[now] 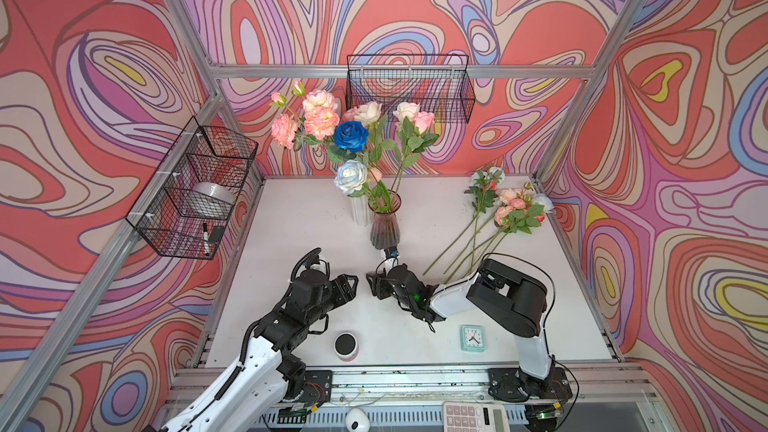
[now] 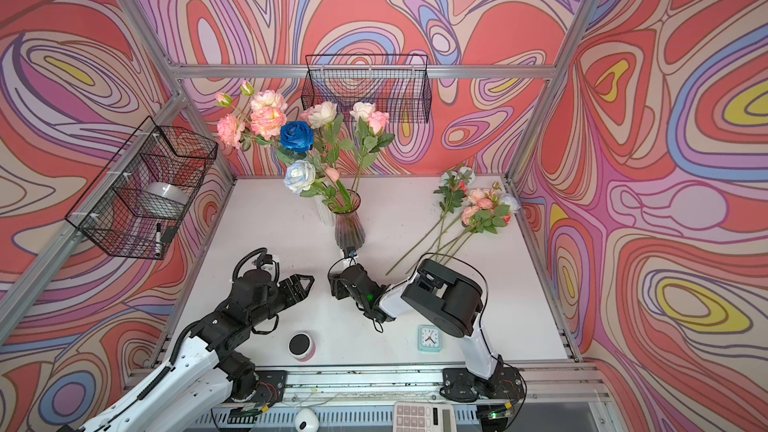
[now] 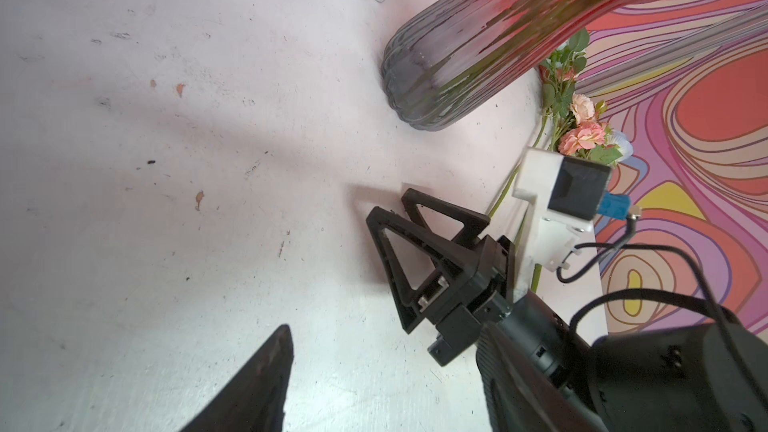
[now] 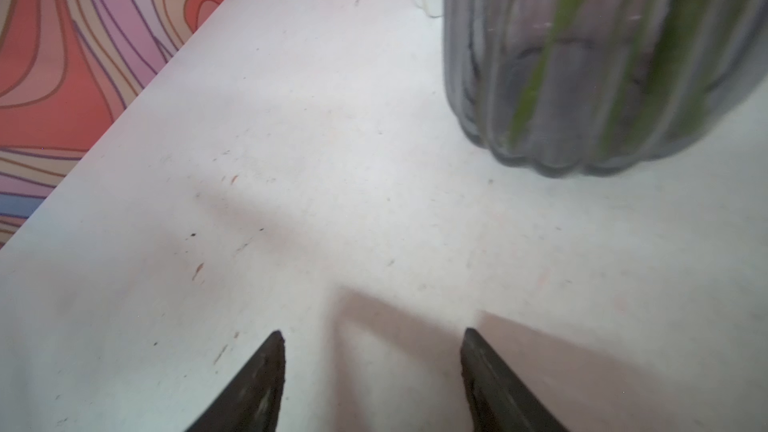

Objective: Arrange the flowers into the vase

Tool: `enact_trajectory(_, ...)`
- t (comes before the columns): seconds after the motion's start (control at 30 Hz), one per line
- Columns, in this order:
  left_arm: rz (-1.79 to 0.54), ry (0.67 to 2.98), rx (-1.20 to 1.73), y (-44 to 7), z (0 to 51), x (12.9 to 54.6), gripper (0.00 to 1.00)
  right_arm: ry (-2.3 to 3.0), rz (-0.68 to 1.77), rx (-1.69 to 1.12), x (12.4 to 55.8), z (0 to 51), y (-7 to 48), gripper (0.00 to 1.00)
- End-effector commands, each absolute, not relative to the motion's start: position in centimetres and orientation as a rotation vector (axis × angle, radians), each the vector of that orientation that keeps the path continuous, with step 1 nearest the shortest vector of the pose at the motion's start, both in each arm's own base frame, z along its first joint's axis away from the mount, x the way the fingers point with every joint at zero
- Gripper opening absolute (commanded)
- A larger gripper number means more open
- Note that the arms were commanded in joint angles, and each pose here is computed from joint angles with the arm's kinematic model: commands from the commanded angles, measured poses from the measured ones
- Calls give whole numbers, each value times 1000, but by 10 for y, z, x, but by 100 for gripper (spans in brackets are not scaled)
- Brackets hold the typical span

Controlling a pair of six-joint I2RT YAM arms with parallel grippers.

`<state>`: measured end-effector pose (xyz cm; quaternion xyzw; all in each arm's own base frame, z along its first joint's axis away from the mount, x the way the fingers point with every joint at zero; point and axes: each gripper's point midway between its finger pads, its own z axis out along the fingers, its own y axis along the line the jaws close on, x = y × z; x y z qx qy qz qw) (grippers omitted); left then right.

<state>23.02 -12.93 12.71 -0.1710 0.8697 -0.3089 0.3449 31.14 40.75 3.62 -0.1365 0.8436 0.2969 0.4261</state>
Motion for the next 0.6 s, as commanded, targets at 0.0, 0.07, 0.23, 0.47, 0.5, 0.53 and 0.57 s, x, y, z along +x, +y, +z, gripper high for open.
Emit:
enact_trajectory(0.0,-774,2264,-474,-121,128,226,73,2067,835,-458,314,40,436,68)
enact_trajectory(0.07,-773,2263,-472,-121,129,224,73,2073,829,-483,322,37,444,68)
enact_trajectory(0.23,-758,2259,-466,-117,130,222,73,2109,749,-464,347,25,446,68)
enact_trajectory(0.47,-760,2257,-460,-118,131,222,74,2119,598,-355,381,21,425,70)
enact_trajectory(0.5,-761,2260,-459,-118,131,222,74,2123,583,-342,385,19,422,70)
enact_trajectory(0.53,-761,2259,-460,-118,131,223,74,2123,577,-333,388,20,420,70)
enact_trajectory(0.57,-761,2260,-459,-118,131,223,74,2127,567,-320,392,19,418,70)
